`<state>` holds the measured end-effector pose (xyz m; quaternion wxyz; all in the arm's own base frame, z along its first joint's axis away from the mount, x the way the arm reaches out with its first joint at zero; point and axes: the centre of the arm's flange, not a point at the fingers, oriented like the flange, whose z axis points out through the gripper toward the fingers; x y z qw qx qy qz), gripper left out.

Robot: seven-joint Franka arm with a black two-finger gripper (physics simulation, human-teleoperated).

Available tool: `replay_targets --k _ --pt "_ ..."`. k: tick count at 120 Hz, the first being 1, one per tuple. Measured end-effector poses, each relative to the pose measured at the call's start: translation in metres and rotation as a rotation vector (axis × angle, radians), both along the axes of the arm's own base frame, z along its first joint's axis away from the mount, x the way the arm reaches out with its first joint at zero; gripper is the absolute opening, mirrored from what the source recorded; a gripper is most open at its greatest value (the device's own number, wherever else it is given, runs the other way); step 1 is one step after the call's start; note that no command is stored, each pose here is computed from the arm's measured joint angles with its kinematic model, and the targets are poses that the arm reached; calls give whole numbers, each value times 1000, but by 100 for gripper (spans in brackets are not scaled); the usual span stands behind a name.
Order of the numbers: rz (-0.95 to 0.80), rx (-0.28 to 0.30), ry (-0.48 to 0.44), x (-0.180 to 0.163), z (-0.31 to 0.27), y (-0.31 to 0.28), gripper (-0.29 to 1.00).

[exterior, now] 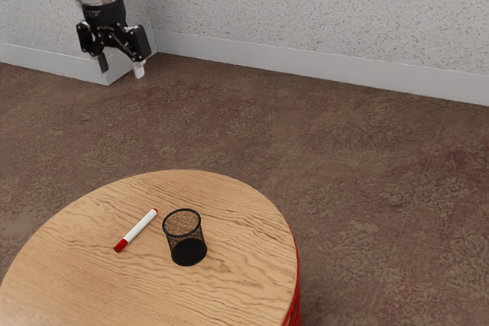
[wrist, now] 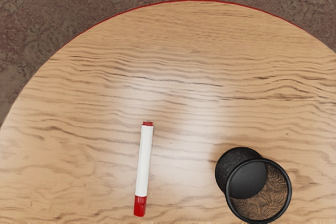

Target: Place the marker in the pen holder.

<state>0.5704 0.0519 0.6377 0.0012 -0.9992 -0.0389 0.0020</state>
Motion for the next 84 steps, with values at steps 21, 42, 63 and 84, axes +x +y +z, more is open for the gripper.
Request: replay_targets --k 21,42,63,84 --pt "5 3 14 1 -4 1 70" --pt "36 17 49 6 -26 18 70" --pt "49 15 122 -18 -107 31 70" --pt "62 24 138 -28 -175 42 70"
